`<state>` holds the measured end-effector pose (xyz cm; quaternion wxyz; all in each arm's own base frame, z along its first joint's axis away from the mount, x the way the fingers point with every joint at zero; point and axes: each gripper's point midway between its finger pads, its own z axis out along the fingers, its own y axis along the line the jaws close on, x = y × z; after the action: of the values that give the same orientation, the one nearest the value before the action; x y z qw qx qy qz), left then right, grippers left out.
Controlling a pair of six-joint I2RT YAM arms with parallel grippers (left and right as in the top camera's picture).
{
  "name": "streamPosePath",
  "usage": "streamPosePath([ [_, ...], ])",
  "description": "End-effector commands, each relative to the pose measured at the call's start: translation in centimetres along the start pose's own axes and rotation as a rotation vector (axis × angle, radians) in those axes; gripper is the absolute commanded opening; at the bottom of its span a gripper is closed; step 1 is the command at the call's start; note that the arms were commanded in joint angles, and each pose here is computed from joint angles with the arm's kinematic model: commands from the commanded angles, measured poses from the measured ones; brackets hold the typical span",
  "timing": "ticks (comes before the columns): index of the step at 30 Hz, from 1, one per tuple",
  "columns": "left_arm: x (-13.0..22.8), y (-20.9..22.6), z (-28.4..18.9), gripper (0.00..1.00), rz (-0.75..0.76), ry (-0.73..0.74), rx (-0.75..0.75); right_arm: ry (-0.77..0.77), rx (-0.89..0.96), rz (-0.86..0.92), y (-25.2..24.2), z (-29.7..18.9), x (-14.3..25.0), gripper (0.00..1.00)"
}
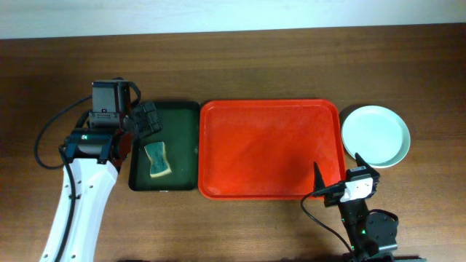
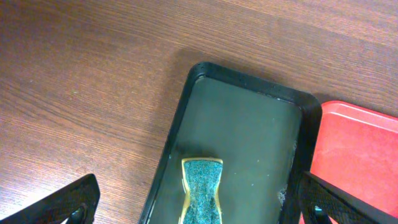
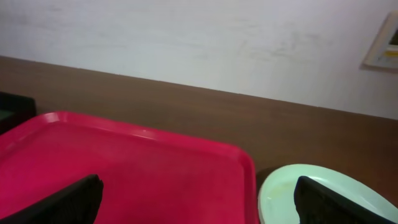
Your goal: Clean dirty plates on tray and stack at the side
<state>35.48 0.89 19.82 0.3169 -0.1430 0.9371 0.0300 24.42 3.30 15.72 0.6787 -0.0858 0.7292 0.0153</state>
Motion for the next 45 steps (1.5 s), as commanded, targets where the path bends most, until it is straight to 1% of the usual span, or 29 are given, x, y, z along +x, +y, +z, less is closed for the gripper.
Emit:
streamPosePath([
  [1,-0.4,0.2,-0.1,0.99,0.002,-0.011,-0.012,0.004,0.020,0.021,-0.3,0.0,0.2,0.99],
  [31,-0.4,0.2,-0.1,0.99,0.002,-0.011,-0.012,0.006,0.021,0.022,-0.3,0.0,0.3,0.98],
  [36,0.5,0.2,-0.4,0.99,0.009,-0.009,-0.007,0.006,0.021,0.022,-0.3,0.0,0.3,0.99],
  [40,1.7,1.1,-2.6,0.99,-0.001,-0.060,0.009,0.006,0.021,0.022,-0.3,0.0,0.3,0.99],
  [42,3.2,1.9,-4.2,0.99,-0.009,-0.100,0.022,0.006,0.021,0.021,-0.3,0.0,0.3,0.98],
  [45,5.4,2.8,-5.4,0.99,-0.017,-0.136,0.033,0.006,0.021,0.021,-0.3,0.0,0.3,0.98],
])
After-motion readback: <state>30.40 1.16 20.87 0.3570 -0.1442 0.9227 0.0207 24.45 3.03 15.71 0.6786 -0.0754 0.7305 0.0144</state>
